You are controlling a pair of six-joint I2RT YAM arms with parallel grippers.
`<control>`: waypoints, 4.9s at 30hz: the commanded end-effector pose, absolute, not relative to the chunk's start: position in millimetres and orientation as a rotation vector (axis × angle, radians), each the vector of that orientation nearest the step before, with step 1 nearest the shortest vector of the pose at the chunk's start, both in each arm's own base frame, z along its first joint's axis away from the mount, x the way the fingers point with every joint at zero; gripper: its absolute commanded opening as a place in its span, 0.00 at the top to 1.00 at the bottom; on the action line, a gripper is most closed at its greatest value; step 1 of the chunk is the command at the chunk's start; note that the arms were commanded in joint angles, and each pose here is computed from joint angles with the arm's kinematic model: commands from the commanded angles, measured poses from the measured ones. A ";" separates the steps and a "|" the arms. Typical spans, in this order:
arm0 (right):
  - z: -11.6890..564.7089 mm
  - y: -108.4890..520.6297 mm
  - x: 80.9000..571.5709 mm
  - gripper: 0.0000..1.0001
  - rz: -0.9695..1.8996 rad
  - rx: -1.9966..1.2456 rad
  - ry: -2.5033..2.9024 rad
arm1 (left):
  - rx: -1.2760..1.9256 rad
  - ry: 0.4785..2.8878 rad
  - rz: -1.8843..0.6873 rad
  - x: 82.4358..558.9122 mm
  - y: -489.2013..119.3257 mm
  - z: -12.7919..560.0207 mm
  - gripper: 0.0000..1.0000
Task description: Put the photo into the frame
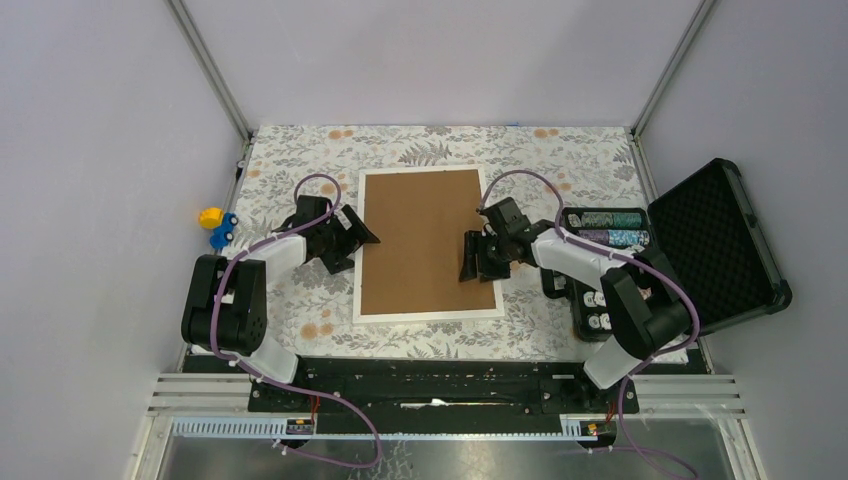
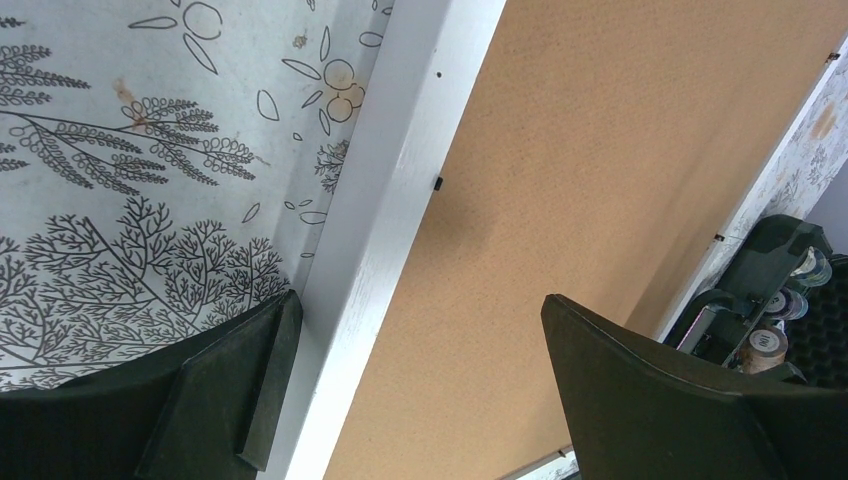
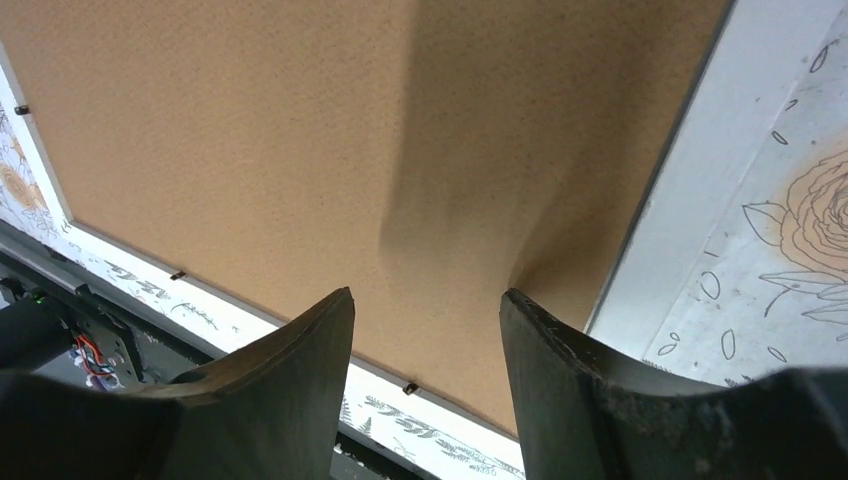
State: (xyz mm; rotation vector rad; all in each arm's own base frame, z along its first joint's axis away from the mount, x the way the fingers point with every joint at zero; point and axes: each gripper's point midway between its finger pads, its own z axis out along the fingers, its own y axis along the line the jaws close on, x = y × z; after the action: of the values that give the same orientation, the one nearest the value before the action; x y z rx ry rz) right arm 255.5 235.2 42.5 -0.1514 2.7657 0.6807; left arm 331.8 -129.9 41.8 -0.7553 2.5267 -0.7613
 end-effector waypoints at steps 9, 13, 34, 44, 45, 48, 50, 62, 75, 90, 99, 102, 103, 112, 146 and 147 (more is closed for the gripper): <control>114.3 213.4 264.6 0.28 0.589 -0.155 2.586 | -0.643 2.582 -0.708 313.7 -124.3 48.8 0.01; 102.3 208.8 251.7 0.28 0.658 -0.145 2.608 | -0.606 2.563 -0.659 314.0 -117.7 57.6 0.01; 78.9 215.8 283.1 0.26 1.051 0.119 2.611 | -0.524 2.583 -0.844 285.8 -136.5 49.7 0.01; 79.2 181.6 324.5 0.03 0.955 0.216 2.585 | -0.347 2.600 -0.639 330.5 -112.6 103.3 0.01; 80.4 179.6 331.8 0.03 0.963 0.223 2.578 | -0.358 2.586 -0.655 338.0 -112.0 106.5 0.01; 83.8 178.2 353.6 0.09 1.016 0.254 2.561 | -0.391 2.546 -0.784 359.5 -123.9 112.7 0.01; 85.6 180.1 365.2 0.16 1.065 0.244 2.553 | -0.390 2.526 -0.822 374.3 -128.8 112.9 0.01; 67.6 162.8 408.4 0.48 1.111 0.195 2.559 | -0.467 2.604 -0.868 410.5 -117.1 70.7 0.09; 32.3 161.3 404.7 0.53 1.131 0.242 2.646 | -0.584 2.547 -1.053 398.5 -113.9 61.4 0.03; 23.4 166.9 376.6 0.41 1.218 0.298 2.637 | -0.605 2.514 -1.000 399.8 -113.4 71.1 0.01; 31.8 160.4 379.9 0.46 1.189 0.246 2.612 | -0.539 2.553 -0.858 412.0 -99.2 65.6 0.06; 47.5 163.8 393.5 0.41 1.292 0.264 2.557 | -0.542 2.574 -0.883 415.7 -101.7 58.5 0.07; 51.2 163.8 402.9 0.39 1.291 0.271 2.542 | -0.540 2.569 -0.902 416.6 -104.2 58.7 0.08; 57.6 158.6 498.1 0.35 1.196 0.366 2.439 | -0.519 2.572 -0.853 411.7 -102.4 54.0 0.16; -9.9 182.4 513.6 0.60 1.201 0.260 2.614 | -0.472 2.604 -0.968 410.8 -131.5 46.8 0.36; -13.4 184.9 511.3 0.60 1.191 0.258 2.627 | -0.468 2.607 -0.967 410.4 -132.6 45.7 0.36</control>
State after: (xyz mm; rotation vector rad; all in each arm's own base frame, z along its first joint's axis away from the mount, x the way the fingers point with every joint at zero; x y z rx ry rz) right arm 534.2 179.6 19.2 0.2609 2.4774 1.2975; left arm 401.5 -120.9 38.2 -0.5259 2.6360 -0.9228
